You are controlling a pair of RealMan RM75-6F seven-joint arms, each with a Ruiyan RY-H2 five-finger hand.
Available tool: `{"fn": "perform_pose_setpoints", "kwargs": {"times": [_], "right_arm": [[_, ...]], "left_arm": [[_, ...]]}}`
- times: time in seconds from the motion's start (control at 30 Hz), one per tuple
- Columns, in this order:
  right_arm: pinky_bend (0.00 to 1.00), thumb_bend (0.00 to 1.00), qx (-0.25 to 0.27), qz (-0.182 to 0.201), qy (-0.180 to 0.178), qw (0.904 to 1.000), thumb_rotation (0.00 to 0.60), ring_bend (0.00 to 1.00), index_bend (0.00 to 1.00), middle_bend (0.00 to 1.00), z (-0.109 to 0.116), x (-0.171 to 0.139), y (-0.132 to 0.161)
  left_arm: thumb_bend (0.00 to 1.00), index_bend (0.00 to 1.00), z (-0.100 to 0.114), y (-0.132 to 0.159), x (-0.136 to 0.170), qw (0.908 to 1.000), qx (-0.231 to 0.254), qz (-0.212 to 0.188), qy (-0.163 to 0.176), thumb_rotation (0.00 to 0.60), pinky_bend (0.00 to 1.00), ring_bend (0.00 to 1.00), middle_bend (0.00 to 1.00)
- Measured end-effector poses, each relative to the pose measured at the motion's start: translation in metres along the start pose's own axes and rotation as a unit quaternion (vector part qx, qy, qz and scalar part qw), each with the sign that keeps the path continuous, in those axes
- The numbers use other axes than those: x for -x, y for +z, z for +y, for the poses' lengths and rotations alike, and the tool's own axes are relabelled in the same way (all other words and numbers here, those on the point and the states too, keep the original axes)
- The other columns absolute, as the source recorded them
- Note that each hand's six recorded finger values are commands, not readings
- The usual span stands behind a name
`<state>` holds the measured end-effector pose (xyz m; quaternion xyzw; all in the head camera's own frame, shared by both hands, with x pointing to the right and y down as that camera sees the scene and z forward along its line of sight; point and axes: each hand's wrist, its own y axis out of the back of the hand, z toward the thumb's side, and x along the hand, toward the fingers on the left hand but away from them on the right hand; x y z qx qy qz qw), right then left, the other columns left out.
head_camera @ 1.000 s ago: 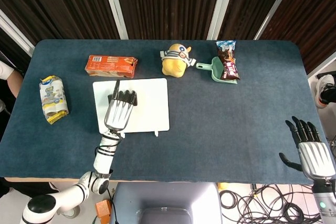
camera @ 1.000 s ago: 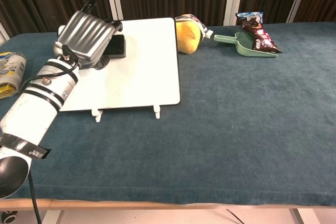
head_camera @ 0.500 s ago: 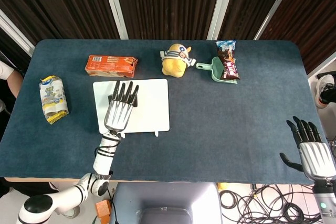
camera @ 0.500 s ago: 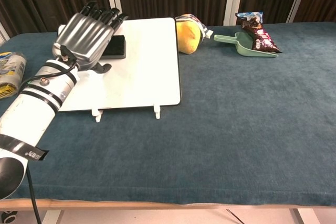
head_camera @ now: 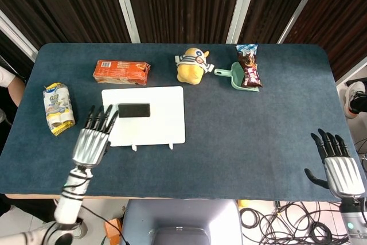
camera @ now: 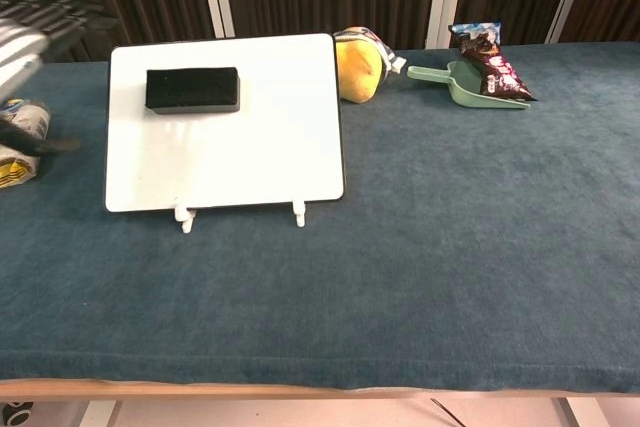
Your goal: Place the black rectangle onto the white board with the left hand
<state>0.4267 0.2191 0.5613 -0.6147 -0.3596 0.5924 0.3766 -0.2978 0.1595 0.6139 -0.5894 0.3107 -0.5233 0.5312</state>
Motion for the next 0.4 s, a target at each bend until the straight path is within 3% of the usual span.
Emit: {"fn": "perform_pose_setpoints", "kwargs": {"times": [0.13,0.27,0.4], "right_arm": [[0.00,0.19,-0.010,0.002,0.004,0.9999,0.600,0.00,0.00,0.00,-0.005,0.002,0.006],[0.00,0.19,-0.018,0.002,0.007,0.9998,0.600,0.00,0.00,0.00,-0.009,0.007,0.011],[0.00,0.19,-0.021,0.004,0.011,0.9997,0.600,0.00,0.00,0.00,-0.013,0.012,0.016]], "left_arm": [[0.25,0.00,0.008,-0.041,0.038,0.9955,0.086,0.014,-0.036,0.600,0.03,0.00,0.00],[0.26,0.00,-0.006,-0.081,0.080,0.9826,0.168,0.054,-0.057,0.600,0.03,0.00,0.00],[0.26,0.00,-0.011,-0.113,0.110,0.9810,0.173,0.074,-0.049,0.600,0.03,0.00,0.00]]}}
